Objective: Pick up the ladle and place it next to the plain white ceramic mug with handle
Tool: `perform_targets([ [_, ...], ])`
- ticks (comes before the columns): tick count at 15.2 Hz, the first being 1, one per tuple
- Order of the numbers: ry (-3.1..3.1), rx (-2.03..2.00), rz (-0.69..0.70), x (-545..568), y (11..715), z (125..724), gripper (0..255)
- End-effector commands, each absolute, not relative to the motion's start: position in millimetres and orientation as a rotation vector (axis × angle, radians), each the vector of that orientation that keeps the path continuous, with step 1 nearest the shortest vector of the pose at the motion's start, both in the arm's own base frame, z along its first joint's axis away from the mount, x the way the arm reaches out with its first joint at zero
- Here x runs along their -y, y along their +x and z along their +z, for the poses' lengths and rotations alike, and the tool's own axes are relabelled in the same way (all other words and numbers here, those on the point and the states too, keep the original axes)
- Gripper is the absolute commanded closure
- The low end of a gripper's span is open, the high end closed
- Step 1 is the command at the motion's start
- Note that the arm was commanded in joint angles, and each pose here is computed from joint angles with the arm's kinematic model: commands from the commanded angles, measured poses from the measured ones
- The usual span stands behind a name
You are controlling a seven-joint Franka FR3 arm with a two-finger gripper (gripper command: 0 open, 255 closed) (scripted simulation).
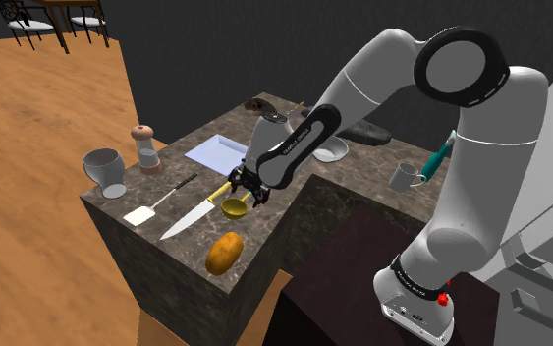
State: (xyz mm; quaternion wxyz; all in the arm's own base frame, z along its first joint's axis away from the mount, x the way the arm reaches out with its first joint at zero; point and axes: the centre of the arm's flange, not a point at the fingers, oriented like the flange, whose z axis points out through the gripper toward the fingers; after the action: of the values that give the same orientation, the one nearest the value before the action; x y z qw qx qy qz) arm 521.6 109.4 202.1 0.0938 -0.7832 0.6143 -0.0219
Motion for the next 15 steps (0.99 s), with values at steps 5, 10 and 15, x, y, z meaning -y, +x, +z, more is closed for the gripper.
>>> perform_targets([
  [5, -2.323, -1.823, -0.065, -110.7, 522.0, 193.6, 0],
  [10, -2.323, -1.823, -0.065, -110.7, 522.0, 193.6, 255],
  [15, -2.323, -1.823, -0.065, -110.5, 522.3, 193.4, 255],
])
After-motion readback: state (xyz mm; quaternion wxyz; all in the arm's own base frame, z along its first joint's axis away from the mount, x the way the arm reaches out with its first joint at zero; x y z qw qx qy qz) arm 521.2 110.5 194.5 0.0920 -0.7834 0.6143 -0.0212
